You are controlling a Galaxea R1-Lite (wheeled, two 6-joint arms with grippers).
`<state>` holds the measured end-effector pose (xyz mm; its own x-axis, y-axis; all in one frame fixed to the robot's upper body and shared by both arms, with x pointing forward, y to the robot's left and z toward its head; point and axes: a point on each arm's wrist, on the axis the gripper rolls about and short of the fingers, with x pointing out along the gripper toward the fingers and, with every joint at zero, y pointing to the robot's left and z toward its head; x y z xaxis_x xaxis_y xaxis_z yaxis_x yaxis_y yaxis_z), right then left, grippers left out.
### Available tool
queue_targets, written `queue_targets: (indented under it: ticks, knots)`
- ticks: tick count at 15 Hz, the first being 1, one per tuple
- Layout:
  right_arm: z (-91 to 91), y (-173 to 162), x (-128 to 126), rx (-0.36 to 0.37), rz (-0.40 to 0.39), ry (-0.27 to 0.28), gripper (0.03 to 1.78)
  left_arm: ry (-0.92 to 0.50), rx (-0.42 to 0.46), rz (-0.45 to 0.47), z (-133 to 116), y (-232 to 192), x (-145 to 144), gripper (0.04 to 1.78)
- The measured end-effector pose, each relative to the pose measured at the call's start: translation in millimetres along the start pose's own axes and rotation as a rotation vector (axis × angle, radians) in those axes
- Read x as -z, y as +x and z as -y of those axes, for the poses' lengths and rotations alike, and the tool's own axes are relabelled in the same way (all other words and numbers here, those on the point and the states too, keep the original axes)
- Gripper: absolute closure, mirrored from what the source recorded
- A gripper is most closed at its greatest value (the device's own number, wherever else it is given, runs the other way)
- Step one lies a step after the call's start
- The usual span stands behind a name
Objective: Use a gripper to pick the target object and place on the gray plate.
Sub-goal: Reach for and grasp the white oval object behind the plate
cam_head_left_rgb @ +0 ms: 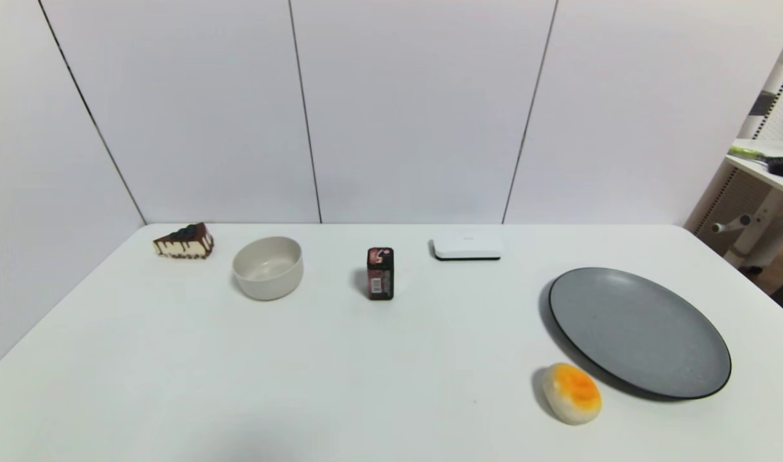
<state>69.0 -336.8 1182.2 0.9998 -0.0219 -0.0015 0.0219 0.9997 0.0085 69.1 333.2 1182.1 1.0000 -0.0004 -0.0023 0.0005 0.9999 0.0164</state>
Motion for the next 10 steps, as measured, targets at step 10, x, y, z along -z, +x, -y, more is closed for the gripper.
queue_targets:
  ticks: [10]
  knots:
    - [0.1, 0.1, 0.6, 0.004, -0.007, 0.025, 0.11, 0.0, 0.0, 0.0, 0.0, 0.0, 0.0, 0.13]
